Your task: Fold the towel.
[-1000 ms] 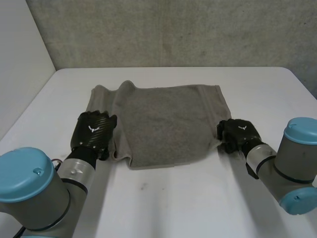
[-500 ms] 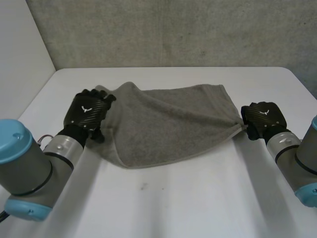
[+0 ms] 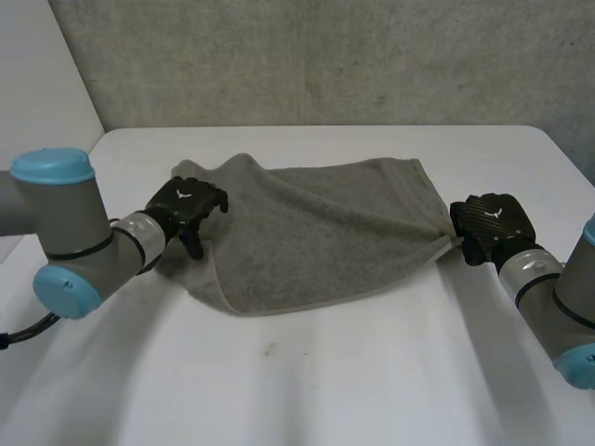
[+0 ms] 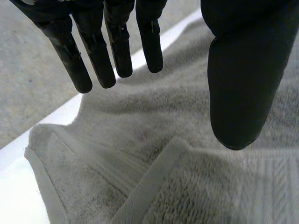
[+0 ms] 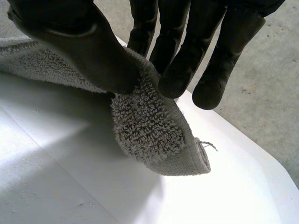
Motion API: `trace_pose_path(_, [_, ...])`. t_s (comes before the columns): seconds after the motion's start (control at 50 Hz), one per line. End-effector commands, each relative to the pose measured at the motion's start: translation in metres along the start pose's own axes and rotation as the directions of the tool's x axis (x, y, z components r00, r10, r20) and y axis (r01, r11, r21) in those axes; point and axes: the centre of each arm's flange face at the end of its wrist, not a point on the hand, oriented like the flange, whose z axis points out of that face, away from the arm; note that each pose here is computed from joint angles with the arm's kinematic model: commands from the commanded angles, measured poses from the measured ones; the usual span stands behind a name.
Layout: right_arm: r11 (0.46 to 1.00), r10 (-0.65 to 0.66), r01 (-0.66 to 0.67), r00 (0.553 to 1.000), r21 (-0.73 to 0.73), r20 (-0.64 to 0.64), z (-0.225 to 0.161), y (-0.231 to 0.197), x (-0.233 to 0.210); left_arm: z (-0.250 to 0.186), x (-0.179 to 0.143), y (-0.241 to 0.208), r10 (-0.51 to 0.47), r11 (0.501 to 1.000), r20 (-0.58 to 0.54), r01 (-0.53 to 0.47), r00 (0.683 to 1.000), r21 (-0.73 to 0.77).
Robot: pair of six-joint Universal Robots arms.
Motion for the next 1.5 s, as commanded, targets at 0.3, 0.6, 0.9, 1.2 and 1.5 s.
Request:
trace_pose_path(0.3, [1.0, -0.001, 0.001, 1.0, -0.002, 0.008, -0.001, 0.001, -0.001, 0.011, 0.006, 0.025, 0.191, 0.976, -0.061, -0.196, 0.98, -0.098])
trace_pose_path(0.6, [1.0, -0.003, 0.003, 1.0, -0.005, 0.006, 0.0, 0.002, -0.001, 0.01, 0.007, 0.027, 0.185, 0.974, -0.072, -0.192, 0.98, -0.116])
trace_pose_path(0.9, [1.0, -0.003, 0.003, 1.0, -0.005, 0.006, -0.001, 0.001, -0.001, -0.003, -0.003, 0.023, 0.174, 0.973, -0.05, -0.18, 0.983, -0.144])
trace_pose_path(1.2, [0.999, -0.045, 0.046, 0.999, 0.021, -0.015, -0.021, -0.044, 0.018, -0.071, -0.03, -0.018, 0.193, 0.975, 0.164, -0.17, 0.967, -0.143])
trace_pose_path(1.5, [0.928, -0.366, 0.368, 0.93, -0.062, 0.044, -0.086, -0.089, 0.027, -0.181, -0.027, -0.036, 0.042, 0.999, 0.366, -0.034, 0.929, -0.028])
